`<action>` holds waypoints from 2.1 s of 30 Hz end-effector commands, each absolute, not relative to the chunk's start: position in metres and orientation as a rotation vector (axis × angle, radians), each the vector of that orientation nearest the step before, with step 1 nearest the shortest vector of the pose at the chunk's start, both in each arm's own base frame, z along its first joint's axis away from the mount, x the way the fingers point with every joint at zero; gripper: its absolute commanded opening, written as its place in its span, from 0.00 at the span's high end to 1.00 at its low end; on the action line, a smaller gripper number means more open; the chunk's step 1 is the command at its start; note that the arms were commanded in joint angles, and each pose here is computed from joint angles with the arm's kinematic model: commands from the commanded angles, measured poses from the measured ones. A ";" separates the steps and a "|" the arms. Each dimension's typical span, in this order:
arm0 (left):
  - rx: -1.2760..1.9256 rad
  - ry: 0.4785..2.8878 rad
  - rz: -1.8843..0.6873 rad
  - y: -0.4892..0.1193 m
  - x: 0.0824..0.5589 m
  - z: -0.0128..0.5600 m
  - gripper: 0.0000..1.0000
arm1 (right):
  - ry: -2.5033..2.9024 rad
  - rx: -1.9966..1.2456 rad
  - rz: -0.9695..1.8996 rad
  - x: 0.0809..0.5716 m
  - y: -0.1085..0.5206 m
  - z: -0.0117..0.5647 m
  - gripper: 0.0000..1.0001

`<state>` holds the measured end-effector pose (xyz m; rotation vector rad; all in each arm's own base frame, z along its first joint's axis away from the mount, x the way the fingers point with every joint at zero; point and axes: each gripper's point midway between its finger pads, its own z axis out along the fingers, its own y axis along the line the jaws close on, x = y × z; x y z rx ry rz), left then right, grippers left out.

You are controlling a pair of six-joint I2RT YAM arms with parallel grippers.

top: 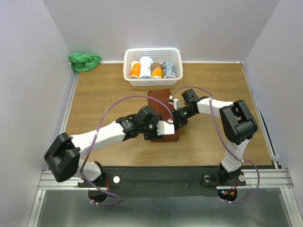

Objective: Roll the towels
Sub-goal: Roll the towel

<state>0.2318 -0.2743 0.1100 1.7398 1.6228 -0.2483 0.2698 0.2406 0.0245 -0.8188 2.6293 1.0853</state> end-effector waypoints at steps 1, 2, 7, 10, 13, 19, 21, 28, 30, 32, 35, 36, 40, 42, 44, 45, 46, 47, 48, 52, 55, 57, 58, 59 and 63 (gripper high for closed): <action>1.778 1.566 -0.154 -0.285 0.219 0.094 0.28 | 2.701 -0.810 0.944 0.277 0.225 -0.005 0.77; 1.782 1.553 -0.143 -0.289 0.217 0.091 0.25 | 2.702 -0.814 0.947 0.276 0.226 -0.005 0.77; 1.814 1.526 -0.107 -0.310 0.212 0.072 0.24 | 2.714 -0.810 0.936 0.274 0.224 -0.008 0.77; 1.840 1.516 -0.103 -0.316 0.212 0.059 0.25 | 2.722 -0.812 0.934 0.272 0.223 -0.010 0.77; 1.851 1.532 -0.124 -0.321 0.210 0.051 0.28 | 2.738 -0.804 0.936 0.270 0.222 -0.014 0.77; 1.868 1.573 -0.148 -0.324 0.209 0.028 0.40 | 2.737 -0.815 0.949 0.268 0.222 -0.014 0.77; 1.879 1.595 -0.158 -0.321 0.210 0.022 0.54 | 2.738 -0.817 0.953 0.268 0.223 -0.015 0.77; 1.961 1.797 -0.491 -0.310 0.194 0.023 0.89 | 2.663 -0.799 1.007 0.275 0.230 0.015 0.65; 1.979 1.813 -0.541 -0.306 0.189 0.025 0.94 | 2.602 -0.782 1.037 0.280 0.233 0.038 0.54; 1.997 1.834 -0.621 -0.303 0.179 0.028 0.96 | 2.558 -0.740 1.021 0.293 0.231 0.058 0.39; 2.025 1.877 -0.723 -0.299 0.163 0.029 0.98 | 2.468 -0.672 0.993 0.314 0.216 0.097 0.12; 2.028 1.895 -0.746 -0.297 0.160 0.029 0.98 | 2.444 -0.632 0.973 0.323 0.204 0.108 0.08; 2.016 2.009 -0.899 -0.293 0.149 0.028 0.99 | 2.355 -0.583 0.913 0.329 0.168 0.145 0.00; 1.994 2.067 -0.990 -0.294 0.146 0.028 0.99 | 2.315 -0.620 0.860 0.319 0.153 0.160 0.00; 1.969 2.121 -1.068 -0.300 0.146 0.026 0.99 | 2.260 -0.675 0.807 0.307 0.147 0.178 0.00; 1.958 2.171 -1.103 -0.300 0.146 0.022 0.99 | 2.253 -0.731 0.807 0.293 0.146 0.180 0.00; 1.931 2.219 -1.116 -0.301 0.146 0.020 0.99 | 2.210 -0.767 0.803 0.283 0.146 0.193 0.00; 1.920 2.252 -1.127 -0.302 0.146 0.018 0.99 | 2.215 -0.794 0.823 0.276 0.147 0.192 0.00; 1.913 2.278 -1.135 -0.303 0.147 0.016 1.00 | 2.141 -0.867 0.832 0.265 0.149 0.208 0.00; 1.839 2.466 -1.227 -0.304 0.150 0.002 1.00 | 2.168 -0.996 0.880 0.223 0.152 0.204 0.01; 1.842 2.510 -1.285 -0.301 0.154 -0.005 1.00 | 2.184 -1.095 0.848 0.210 0.158 0.185 0.06; 1.837 2.536 -1.275 -0.300 0.158 -0.008 1.00 | 2.164 -1.131 0.825 0.210 0.162 0.180 0.08; 1.859 2.560 -1.271 -0.297 0.159 -0.013 1.00 | 2.140 -1.168 0.784 0.214 0.169 0.178 0.09; 1.850 2.580 -1.268 -0.294 0.162 -0.015 1.00 | 2.133 -1.194 0.760 0.215 0.173 0.174 0.10; 1.889 2.628 -1.281 -0.280 0.164 -0.024 1.00 | 2.059 -1.340 0.673 0.214 0.206 0.163 0.13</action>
